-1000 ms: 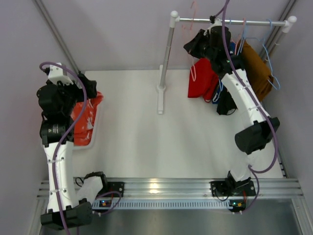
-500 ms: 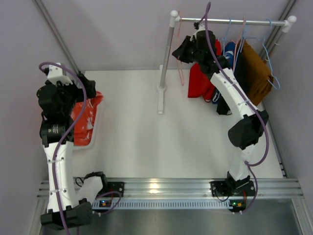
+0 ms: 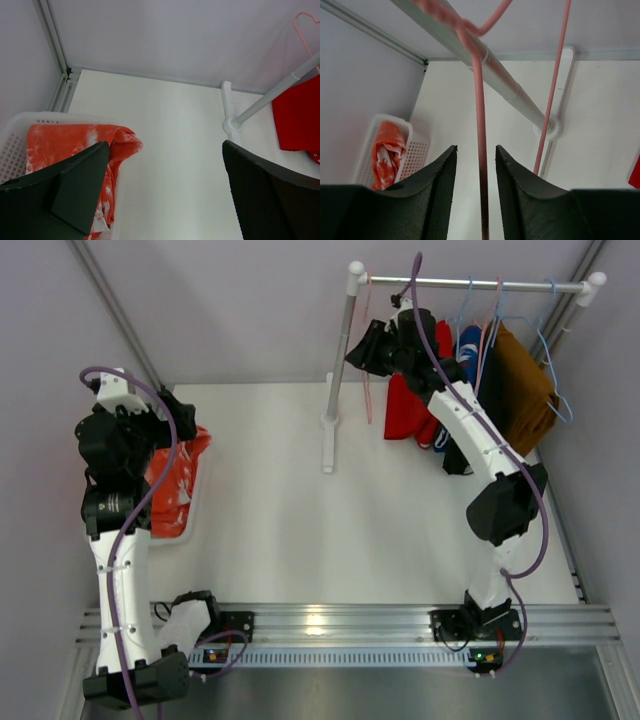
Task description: Remove the trousers from the hanger
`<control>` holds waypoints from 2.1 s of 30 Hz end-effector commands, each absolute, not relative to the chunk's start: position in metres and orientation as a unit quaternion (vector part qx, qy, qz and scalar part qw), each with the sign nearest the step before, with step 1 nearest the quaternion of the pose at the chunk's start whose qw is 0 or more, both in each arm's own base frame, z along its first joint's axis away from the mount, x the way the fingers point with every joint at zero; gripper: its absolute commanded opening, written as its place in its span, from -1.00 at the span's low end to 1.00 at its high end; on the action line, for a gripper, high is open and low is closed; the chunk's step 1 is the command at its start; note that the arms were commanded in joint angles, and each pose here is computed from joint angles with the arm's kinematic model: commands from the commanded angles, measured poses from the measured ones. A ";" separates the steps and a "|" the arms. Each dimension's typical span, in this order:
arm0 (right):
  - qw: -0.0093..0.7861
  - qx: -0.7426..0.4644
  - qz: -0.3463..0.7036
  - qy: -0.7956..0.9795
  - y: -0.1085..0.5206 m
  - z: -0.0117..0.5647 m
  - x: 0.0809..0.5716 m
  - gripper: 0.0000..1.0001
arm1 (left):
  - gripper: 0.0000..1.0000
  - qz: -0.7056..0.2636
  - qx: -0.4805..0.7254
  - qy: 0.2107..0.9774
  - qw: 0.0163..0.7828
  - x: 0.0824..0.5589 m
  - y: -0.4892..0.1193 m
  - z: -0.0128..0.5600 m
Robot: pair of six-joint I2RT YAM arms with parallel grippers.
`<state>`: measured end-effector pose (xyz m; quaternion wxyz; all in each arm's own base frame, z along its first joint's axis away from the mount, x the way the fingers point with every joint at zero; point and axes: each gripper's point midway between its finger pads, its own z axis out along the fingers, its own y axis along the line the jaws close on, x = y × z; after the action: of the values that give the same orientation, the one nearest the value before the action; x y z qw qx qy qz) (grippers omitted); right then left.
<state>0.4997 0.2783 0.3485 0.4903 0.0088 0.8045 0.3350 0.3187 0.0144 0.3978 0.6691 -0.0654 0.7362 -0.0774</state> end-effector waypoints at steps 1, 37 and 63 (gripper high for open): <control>0.520 -0.015 0.353 0.778 0.281 0.386 0.479 -0.24 | 0.98 -0.072 -0.063 0.722 0.686 0.319 0.017 0.413; 0.589 0.090 0.180 0.782 0.074 0.418 0.440 0.91 | 0.98 -0.078 -0.043 0.701 0.708 0.326 0.013 0.432; 0.525 0.070 0.372 0.762 0.116 0.395 0.502 -0.67 | 0.98 -0.087 -0.053 0.712 0.695 0.334 0.013 0.419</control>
<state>0.4947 0.1152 0.3565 0.4917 0.0855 0.8001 0.3328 0.3291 0.0141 0.4025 0.6730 -0.0603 0.7327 -0.0818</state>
